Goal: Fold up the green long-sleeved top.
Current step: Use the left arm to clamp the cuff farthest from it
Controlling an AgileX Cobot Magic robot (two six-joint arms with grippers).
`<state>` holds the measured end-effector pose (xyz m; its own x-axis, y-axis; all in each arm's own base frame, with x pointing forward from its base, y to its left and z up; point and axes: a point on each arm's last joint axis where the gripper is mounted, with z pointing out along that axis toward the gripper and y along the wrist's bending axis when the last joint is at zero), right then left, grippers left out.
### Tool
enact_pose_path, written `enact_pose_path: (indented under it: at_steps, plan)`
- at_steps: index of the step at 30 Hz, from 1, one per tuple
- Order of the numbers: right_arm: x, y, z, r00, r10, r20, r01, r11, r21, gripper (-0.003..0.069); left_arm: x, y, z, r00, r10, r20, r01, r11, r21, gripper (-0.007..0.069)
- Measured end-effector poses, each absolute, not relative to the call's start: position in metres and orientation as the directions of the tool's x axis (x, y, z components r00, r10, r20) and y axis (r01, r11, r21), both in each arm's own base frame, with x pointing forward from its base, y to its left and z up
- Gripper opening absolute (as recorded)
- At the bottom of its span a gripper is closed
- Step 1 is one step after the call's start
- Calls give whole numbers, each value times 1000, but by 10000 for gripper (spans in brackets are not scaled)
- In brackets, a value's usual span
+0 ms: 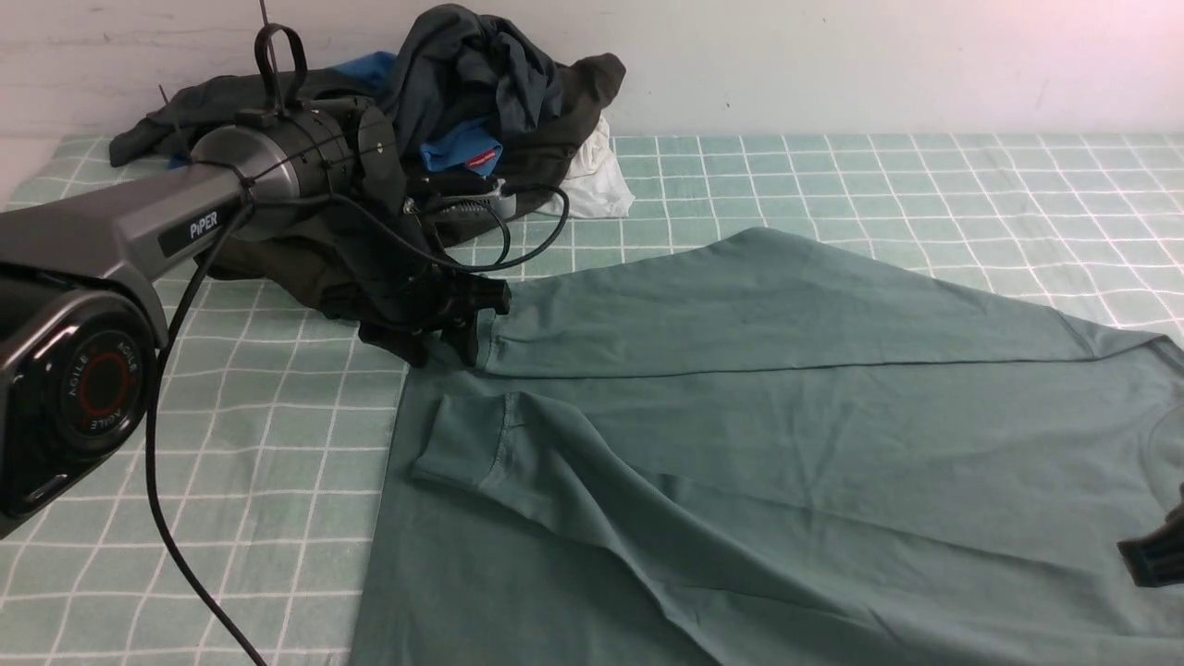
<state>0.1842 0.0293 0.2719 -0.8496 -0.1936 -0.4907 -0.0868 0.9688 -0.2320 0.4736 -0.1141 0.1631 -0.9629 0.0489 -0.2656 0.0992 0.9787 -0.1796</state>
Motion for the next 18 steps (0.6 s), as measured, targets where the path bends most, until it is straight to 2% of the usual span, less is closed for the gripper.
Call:
enact_pose_path:
  at_steps: [3, 6, 10, 11, 12, 18]
  plan:
    - [184, 29, 272, -850, -194, -491, -87, 969, -232, 158, 475, -114, 163, -959, 46, -278, 99, 979, -180, 360]
    - [184, 29, 272, -849, -194, -491, -87, 969, -232, 158, 475, -114, 163, -959, 46, -279, 99, 979, -180, 274]
    - [185, 30, 272, -846, -195, -497, -88, 969, -230, 158, 475, -115, 163, -959, 42, -279, 98, 977, -187, 113]
    - [185, 30, 272, -845, -195, -497, -88, 969, -230, 158, 475, -115, 164, -959, 43, -280, 99, 977, -188, 105]
    - [185, 30, 272, -843, -196, -501, -89, 969, -229, 158, 474, -116, 167, -957, 46, -286, 104, 976, -192, 43]
    - [185, 30, 273, -840, -196, -505, -90, 970, -227, 158, 470, -122, 186, -943, 86, -321, 153, 970, -189, 27]
